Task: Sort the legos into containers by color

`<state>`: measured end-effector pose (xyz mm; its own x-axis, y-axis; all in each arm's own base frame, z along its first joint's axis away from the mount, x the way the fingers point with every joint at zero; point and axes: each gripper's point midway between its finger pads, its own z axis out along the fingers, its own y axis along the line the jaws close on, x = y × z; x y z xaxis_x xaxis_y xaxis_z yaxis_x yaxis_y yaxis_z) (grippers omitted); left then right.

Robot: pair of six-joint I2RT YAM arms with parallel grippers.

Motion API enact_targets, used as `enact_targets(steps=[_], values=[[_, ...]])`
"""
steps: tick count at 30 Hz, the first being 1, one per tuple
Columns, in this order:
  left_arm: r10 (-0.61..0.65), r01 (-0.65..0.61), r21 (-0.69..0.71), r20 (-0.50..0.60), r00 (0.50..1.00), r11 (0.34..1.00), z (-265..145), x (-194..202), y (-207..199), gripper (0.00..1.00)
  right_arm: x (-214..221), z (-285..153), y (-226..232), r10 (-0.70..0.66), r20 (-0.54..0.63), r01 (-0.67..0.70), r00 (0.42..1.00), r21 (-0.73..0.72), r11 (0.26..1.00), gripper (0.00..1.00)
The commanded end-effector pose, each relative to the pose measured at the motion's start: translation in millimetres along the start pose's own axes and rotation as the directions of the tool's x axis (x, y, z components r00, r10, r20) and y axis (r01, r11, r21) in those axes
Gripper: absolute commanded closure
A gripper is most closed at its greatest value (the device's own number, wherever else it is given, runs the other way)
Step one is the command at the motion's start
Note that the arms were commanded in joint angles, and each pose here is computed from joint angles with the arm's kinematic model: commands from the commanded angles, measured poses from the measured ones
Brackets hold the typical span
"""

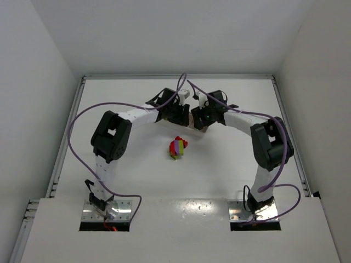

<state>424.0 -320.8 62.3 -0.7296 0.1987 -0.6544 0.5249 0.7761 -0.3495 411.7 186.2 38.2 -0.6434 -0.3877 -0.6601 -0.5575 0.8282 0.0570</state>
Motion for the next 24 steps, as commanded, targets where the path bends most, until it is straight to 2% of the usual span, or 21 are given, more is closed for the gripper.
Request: enact_targets(steps=[1,4,6,10,14,17,19,21,23,24], values=[[0.043,-0.044,0.021,0.055,0.998,0.999,-3.3,-23.4,-13.3,0.41,-38.3,-16.2,-1.0,-0.021,0.108,0.021,0.994,0.000,1.000,0.35],[0.037,-0.037,0.000,0.070,0.997,0.999,-6.7,-28.3,-11.5,0.34,-45.1,-24.6,-1.7,-0.016,0.135,0.015,0.991,0.013,1.000,0.26],[0.033,-0.032,-0.005,0.090,0.995,0.999,-13.4,-35.8,-13.9,0.33,-49.9,-32.9,-0.3,-0.011,0.154,0.009,0.988,0.015,1.000,0.20],[0.027,-0.025,-0.009,0.156,0.987,1.000,-33.7,-53.0,-21.3,0.33,-69.2,-52.7,-0.2,-0.015,0.224,0.008,0.975,0.032,0.999,0.19],[0.029,-0.038,0.023,0.300,0.953,0.999,-71.4,-83.0,-40.2,0.33,-87.4,-78.2,8.4,-0.020,0.286,0.018,0.958,0.009,1.000,0.19],[0.020,-0.036,0.040,0.349,0.937,0.999,-104.7,-89.8,-44.6,0.33,-90.1,-97.2,22.9,-0.133,0.304,0.152,0.943,-0.041,0.988,0.19],[0.009,-0.037,0.069,0.363,0.932,0.997,-121.7,-94.3,-47.9,0.33,-73.7,-100.2,48.4,-0.197,0.271,0.245,0.942,-0.156,0.957,0.19],[-0.015,-0.005,0.056,0.343,0.939,0.998,-140.2,-89.3,-35.0,0.33,-70.1,-110.7,70.9,-0.276,0.305,0.361,0.911,-0.269,0.893,0.17],[-0.040,0.022,0.061,0.314,0.949,0.998,-150.4,-80.9,-25.0,0.33,-53.8,-111.5,86.5,-0.295,0.268,0.380,0.917,-0.363,0.851,0.16],[-0.051,0.038,0.049,0.288,0.956,0.998,-157.6,-71.6,-17.2,0.33,-56.2,-114.3,98.2,-0.324,0.291,0.422,0.900,-0.403,0.812,0.14]])
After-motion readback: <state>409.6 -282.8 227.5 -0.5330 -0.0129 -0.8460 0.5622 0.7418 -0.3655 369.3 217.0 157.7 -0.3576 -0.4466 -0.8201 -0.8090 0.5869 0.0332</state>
